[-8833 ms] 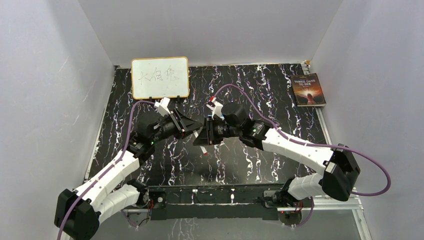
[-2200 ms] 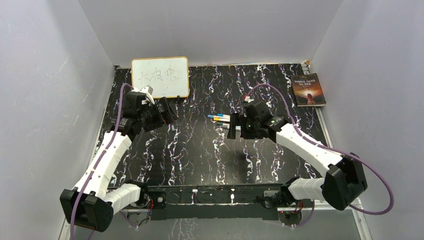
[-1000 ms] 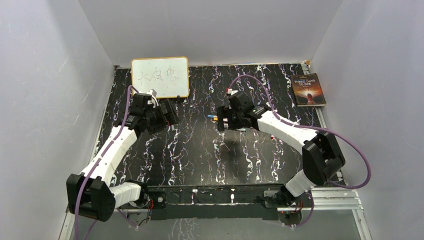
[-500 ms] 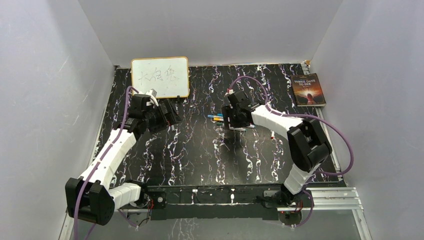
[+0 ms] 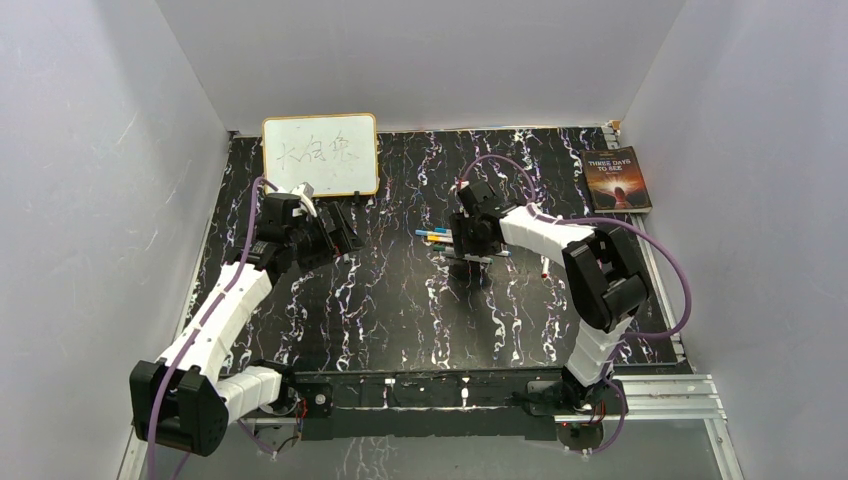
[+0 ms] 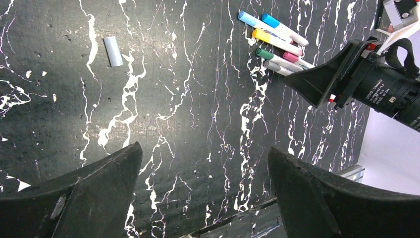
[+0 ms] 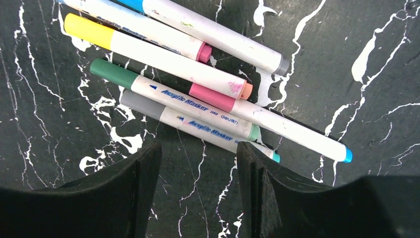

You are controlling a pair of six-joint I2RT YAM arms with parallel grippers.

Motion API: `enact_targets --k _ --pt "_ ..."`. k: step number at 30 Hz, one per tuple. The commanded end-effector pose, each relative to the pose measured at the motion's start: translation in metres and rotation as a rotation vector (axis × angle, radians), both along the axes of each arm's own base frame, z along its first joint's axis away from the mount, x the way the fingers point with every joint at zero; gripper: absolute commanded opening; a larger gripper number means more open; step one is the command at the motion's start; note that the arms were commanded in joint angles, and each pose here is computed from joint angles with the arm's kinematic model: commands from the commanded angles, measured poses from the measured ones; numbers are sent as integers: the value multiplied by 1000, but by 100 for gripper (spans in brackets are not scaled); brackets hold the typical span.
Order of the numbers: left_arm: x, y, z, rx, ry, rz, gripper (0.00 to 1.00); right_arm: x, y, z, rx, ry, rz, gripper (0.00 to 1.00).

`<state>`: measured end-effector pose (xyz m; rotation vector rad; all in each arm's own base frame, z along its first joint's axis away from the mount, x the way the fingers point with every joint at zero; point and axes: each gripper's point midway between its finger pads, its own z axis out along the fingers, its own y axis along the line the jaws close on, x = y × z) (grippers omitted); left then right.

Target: Open the pen caps

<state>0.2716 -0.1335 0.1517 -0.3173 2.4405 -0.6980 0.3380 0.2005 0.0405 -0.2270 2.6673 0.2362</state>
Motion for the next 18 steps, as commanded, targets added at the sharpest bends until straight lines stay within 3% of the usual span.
enact_targets --k 1,18 --pt "-5 -1 11 -13 -24 -15 98 15 5 4 16 -52 7 55" --pt "-8 0 10 -8 -4 -18 98 -7 -3 -15 24 -15 4 53"
